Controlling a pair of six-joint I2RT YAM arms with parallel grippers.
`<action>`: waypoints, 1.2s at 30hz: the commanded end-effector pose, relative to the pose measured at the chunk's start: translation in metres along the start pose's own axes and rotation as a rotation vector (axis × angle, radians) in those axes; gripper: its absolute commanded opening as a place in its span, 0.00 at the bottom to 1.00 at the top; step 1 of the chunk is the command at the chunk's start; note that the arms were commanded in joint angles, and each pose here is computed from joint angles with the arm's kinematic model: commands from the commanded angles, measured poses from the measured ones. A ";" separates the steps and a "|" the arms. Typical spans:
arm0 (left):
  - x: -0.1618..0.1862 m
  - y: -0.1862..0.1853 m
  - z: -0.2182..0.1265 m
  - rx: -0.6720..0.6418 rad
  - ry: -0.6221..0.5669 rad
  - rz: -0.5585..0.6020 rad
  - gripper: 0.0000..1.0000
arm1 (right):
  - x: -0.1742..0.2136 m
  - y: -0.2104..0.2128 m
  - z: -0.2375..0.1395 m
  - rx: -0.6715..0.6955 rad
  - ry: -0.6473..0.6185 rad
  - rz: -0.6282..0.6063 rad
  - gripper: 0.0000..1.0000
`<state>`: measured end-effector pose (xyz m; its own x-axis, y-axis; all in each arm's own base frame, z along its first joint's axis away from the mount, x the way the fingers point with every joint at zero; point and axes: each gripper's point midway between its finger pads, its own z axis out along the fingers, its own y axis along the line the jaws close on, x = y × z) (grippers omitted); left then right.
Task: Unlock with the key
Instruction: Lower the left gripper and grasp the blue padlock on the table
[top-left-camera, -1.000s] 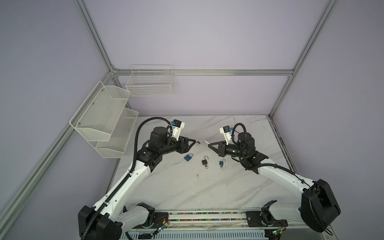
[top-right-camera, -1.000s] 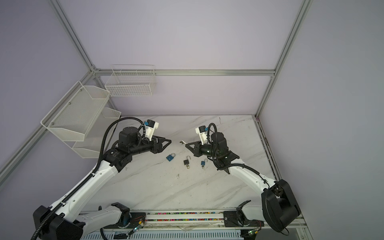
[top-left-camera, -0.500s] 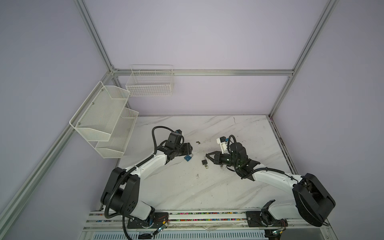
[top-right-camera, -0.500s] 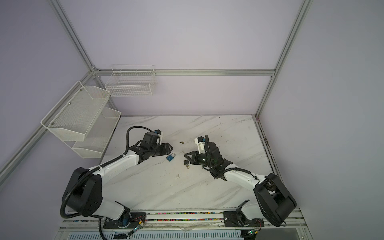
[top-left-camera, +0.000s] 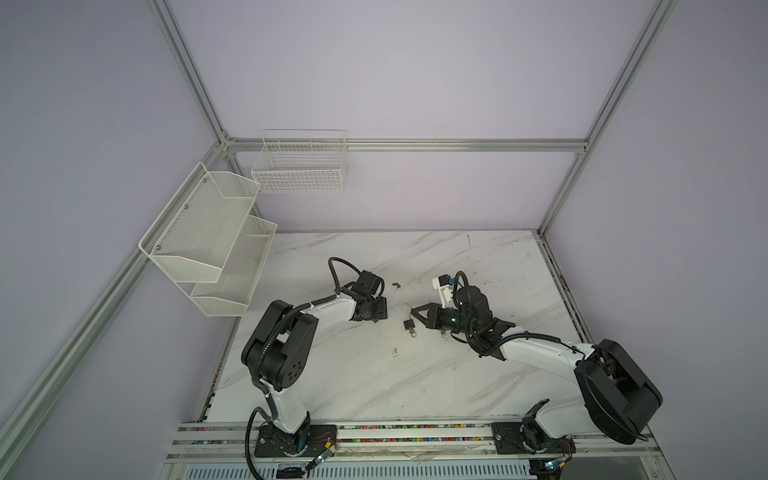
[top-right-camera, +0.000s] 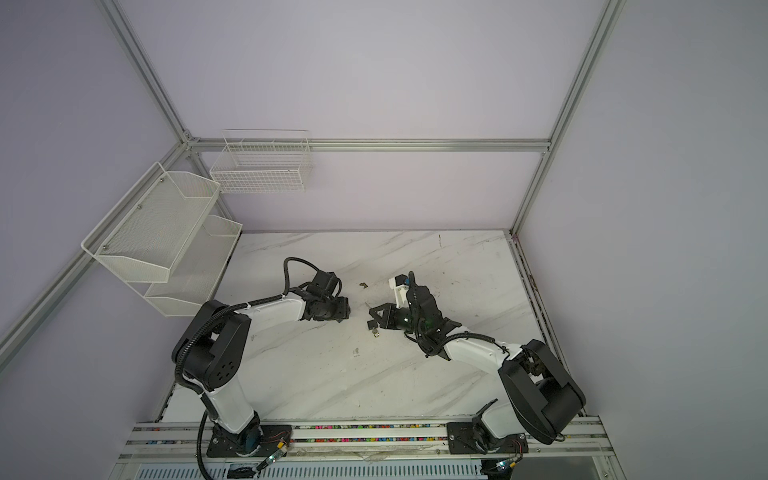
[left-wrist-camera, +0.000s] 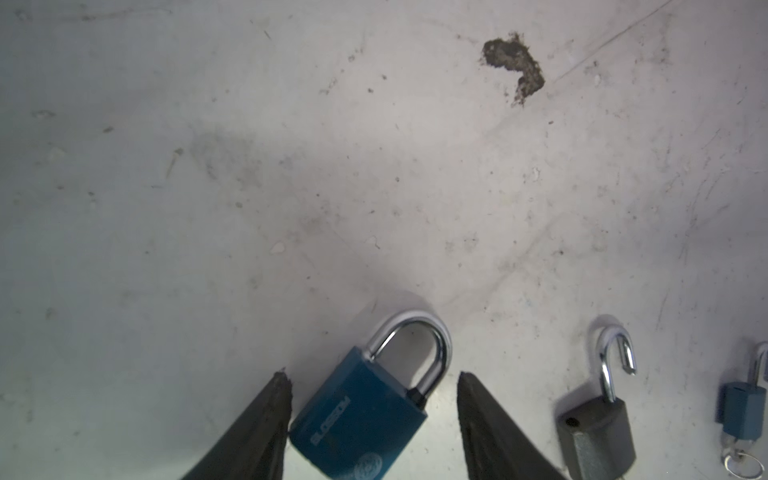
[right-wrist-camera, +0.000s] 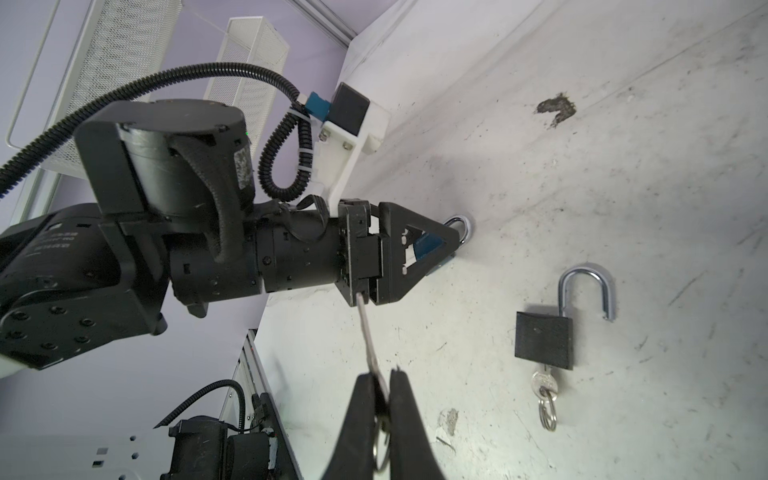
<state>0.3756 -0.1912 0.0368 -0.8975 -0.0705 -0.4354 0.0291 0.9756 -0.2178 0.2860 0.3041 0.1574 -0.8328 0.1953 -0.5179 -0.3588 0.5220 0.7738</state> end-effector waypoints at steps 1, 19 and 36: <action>-0.031 -0.012 -0.012 0.000 -0.076 0.031 0.64 | -0.009 0.011 -0.002 -0.032 -0.039 -0.020 0.00; 0.000 -0.034 -0.002 -0.121 0.025 0.074 0.57 | -0.016 0.034 -0.019 -0.116 -0.095 -0.063 0.00; 0.004 -0.027 0.013 -0.221 0.056 0.114 0.47 | -0.019 0.023 -0.027 -0.090 -0.122 -0.035 0.00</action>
<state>0.3708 -0.2169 0.0280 -0.9148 0.0419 -0.4017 0.0375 0.9991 0.0188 0.2801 0.2932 0.1857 -0.7813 0.2508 -0.5715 -0.4191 0.4678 0.7782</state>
